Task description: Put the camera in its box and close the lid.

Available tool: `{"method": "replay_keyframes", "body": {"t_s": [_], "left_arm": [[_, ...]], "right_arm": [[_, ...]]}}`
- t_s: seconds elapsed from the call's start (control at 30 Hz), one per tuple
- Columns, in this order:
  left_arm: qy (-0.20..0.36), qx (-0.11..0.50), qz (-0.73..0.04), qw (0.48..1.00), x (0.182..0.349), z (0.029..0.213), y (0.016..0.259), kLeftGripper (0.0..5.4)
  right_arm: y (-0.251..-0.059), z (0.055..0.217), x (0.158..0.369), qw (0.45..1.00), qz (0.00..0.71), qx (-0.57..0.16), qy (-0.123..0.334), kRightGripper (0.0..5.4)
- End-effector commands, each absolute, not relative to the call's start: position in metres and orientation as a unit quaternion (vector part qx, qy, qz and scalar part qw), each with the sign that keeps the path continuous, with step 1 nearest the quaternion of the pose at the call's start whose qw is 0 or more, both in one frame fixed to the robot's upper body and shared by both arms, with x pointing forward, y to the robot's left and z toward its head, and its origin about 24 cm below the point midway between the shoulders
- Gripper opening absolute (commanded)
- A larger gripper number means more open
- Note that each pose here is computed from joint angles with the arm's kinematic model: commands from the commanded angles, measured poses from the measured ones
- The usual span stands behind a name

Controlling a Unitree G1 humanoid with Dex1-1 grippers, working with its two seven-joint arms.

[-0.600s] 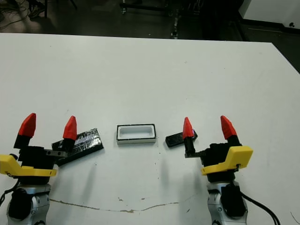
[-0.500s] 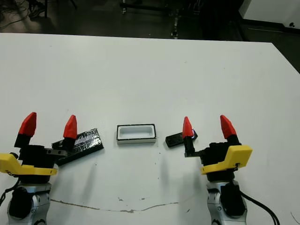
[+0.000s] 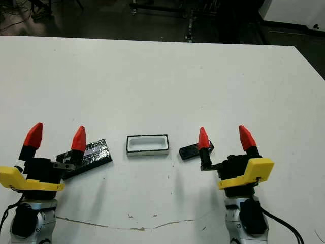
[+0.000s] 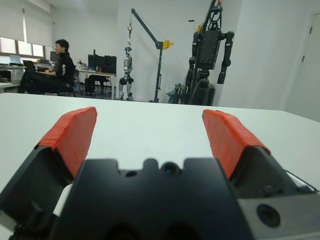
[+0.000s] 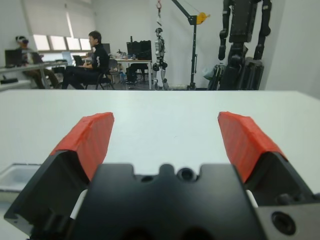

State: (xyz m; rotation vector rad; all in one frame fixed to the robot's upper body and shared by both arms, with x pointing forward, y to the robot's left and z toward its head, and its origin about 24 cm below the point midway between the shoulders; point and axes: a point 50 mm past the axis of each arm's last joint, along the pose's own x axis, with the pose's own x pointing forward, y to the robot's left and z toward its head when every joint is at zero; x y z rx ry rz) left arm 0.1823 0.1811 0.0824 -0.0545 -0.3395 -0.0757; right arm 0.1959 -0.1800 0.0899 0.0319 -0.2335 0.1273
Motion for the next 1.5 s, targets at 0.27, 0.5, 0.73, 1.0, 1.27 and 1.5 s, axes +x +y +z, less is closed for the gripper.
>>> {"method": "replay_keyframes", "body": {"t_s": [0.27, 0.5, 0.73, 1.0, 1.27, 1.5], "left_arm": [[-0.154, -0.027, -0.026, 0.987, 0.178, 0.077, 0.181, 5.38], [-0.154, -0.026, -0.031, 0.987, 0.177, 0.076, 0.181, 5.38], [-0.153, -0.026, -0.027, 0.988, 0.176, 0.076, 0.182, 5.38], [-0.151, -0.020, -0.028, 0.988, 0.178, 0.075, 0.183, 5.38], [-0.151, -0.022, -0.031, 0.988, 0.179, 0.076, 0.183, 5.38], [-0.150, -0.029, -0.033, 0.988, 0.180, 0.077, 0.181, 5.38]], "right_arm": [[-0.220, 0.147, 0.246, 0.953, 0.217, -0.182, -0.111, 5.40], [-0.224, 0.202, 0.277, 0.876, 0.317, -0.361, -0.048, 5.40], [-0.213, 0.219, 0.298, 0.800, 0.451, -0.395, 0.037, 5.40], [-0.196, 0.223, 0.310, 0.658, 0.550, -0.495, 0.141, 5.40], [-0.180, 0.216, 0.315, 0.529, 0.628, -0.529, 0.214, 5.40], [-0.171, 0.201, 0.316, 0.481, 0.644, -0.533, 0.262, 5.40]]}}
